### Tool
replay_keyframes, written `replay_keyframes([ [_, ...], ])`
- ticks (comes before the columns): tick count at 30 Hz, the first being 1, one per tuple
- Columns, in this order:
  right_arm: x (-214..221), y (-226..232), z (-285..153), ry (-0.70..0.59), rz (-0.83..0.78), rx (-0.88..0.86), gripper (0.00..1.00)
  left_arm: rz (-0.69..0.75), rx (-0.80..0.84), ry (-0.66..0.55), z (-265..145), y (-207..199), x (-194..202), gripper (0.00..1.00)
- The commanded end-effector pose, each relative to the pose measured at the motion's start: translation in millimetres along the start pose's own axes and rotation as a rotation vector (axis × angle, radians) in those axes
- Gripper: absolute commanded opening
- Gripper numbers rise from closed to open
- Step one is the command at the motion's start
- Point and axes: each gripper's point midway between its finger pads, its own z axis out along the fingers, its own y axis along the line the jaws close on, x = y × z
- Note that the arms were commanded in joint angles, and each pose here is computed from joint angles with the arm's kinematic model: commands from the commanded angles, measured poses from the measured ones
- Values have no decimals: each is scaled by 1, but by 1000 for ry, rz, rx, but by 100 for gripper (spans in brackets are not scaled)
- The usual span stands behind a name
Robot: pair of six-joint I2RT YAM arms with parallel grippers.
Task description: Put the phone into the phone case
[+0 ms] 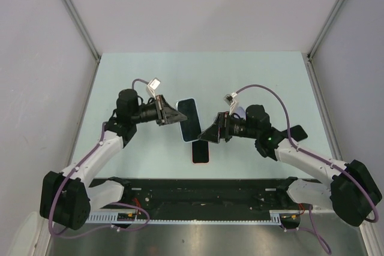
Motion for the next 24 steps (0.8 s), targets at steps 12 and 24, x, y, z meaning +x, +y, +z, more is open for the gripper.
replay_keyframes([
  [12,-17,58,4,-48,100,-269,63,5,156,-86,-9,-39,-26,0],
  [24,-37,43,5,-153,163,-176,0,36,-53,-43,-5,9,-16,0],
])
